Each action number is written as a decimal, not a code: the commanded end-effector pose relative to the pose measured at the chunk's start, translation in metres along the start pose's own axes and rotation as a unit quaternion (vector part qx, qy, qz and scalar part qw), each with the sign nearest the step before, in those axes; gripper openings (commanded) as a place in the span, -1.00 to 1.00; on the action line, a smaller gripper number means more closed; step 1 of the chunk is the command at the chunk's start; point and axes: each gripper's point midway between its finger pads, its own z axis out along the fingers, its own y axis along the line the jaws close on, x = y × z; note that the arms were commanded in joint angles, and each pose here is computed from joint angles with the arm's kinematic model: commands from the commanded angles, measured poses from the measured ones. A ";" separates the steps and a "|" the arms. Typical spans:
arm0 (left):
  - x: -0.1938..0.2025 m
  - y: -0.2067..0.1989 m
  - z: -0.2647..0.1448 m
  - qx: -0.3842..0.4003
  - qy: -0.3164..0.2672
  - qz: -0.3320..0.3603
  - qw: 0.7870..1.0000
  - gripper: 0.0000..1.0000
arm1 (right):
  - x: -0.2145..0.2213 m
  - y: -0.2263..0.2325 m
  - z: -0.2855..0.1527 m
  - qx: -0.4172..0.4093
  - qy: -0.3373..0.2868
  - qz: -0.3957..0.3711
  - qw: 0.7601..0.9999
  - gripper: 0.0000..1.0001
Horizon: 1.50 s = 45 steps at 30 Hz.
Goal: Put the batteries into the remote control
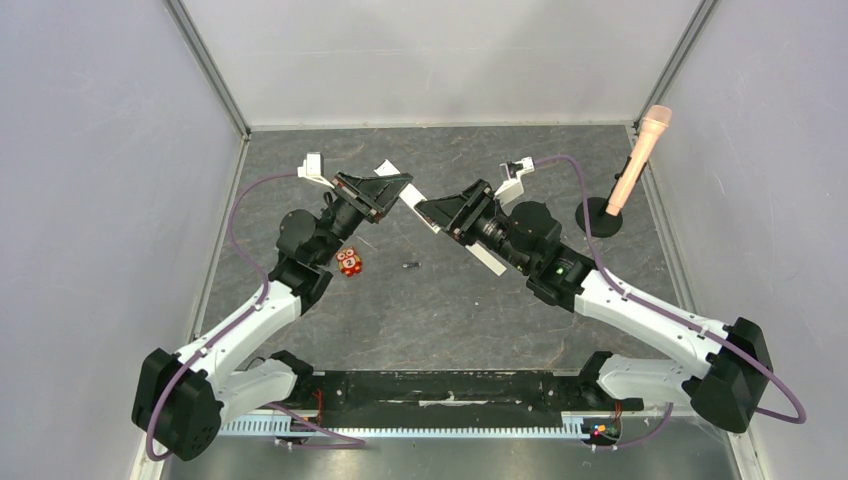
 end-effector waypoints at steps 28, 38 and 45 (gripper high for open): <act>0.010 -0.001 -0.009 -0.005 0.024 -0.019 1.000 -0.96 | -0.022 0.001 -0.020 -0.013 -0.021 -0.084 0.996 0.72; 0.017 0.002 -0.009 -0.006 0.047 -0.012 0.999 -0.96 | 0.010 -0.019 -0.014 -0.015 0.065 -0.134 0.989 0.33; 0.018 0.002 -0.007 -0.006 0.051 -0.016 0.999 -0.96 | 0.018 -0.029 -0.010 -0.010 0.082 -0.128 0.988 -0.14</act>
